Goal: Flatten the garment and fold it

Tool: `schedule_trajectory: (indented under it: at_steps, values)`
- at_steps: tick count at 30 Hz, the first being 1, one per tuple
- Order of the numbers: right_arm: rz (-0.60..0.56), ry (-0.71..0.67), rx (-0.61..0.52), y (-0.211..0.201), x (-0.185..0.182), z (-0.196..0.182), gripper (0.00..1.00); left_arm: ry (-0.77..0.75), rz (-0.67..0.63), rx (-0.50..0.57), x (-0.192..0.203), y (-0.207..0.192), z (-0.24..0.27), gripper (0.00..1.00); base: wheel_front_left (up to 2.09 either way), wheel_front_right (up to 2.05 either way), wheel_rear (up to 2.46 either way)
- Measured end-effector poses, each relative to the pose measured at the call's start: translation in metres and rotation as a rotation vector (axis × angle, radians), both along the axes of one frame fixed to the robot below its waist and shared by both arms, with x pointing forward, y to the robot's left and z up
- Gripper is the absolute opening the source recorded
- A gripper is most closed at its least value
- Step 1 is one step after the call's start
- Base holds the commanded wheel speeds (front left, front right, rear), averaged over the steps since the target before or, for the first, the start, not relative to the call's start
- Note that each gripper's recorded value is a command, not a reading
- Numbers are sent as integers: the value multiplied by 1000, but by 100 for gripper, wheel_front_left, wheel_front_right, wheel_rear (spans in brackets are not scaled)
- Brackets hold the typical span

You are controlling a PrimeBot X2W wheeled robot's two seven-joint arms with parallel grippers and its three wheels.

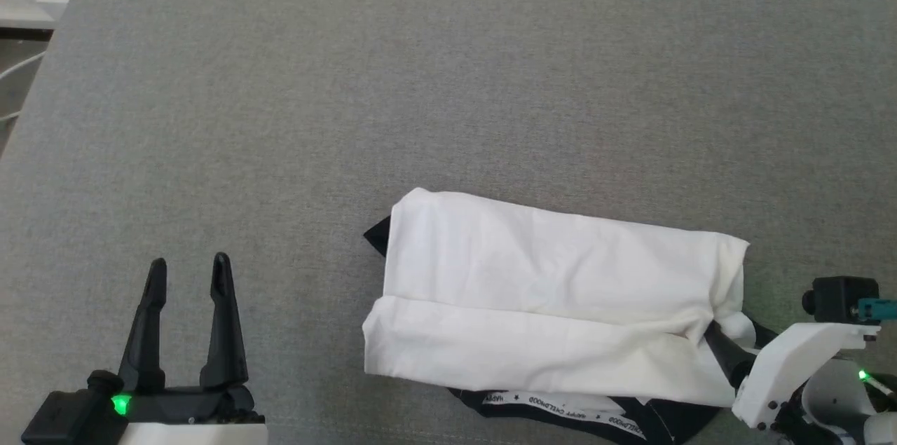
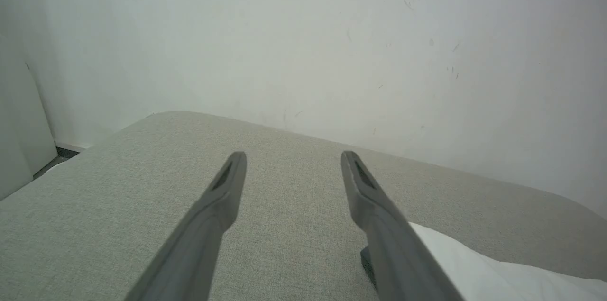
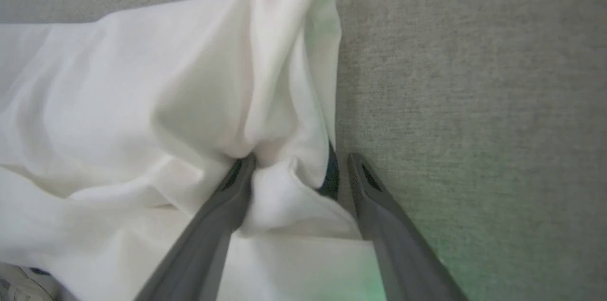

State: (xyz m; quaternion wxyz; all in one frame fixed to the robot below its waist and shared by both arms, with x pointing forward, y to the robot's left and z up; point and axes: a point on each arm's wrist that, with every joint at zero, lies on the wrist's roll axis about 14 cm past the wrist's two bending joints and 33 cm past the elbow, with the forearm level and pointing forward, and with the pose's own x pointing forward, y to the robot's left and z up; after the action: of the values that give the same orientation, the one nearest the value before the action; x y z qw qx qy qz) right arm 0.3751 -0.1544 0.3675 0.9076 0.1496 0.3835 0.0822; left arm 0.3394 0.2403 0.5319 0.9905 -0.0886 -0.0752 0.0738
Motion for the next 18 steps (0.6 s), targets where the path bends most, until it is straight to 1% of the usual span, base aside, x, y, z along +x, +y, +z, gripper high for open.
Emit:
schedule_trajectory:
  at_steps: [6, 11, 12, 13, 14, 16, 18]
  values:
    - [45, 91, -7, 5, -1, -10, 100, 17, 8, -1, -4, 3, -5, 100, 0, 0, 0]
    - [82, 140, -20, 9, 1, -12, 100, 40, -8, -9, -3, 0, -13, 100, 0, 0, 0]
    - [90, 144, -29, 9, 1, -12, 63, 42, -11, -10, -3, -1, -14, 100, 0, 0, 0]
    - [100, 143, -45, 9, 2, -12, 37, 41, -15, -11, -1, -2, -14, 100, 0, 0, 0]
    - [107, 140, -61, 8, 4, -12, 0, 39, -21, -13, 0, -3, -14, 100, 0, 0, 0]
    - [120, 133, -86, 8, 6, -11, 0, 37, -35, -16, 2, -6, -15, 100, 0, 0, 0]
    - [114, 124, -84, 8, 7, -8, 0, 38, -43, -20, 3, -9, -16, 100, 0, 0, 0]
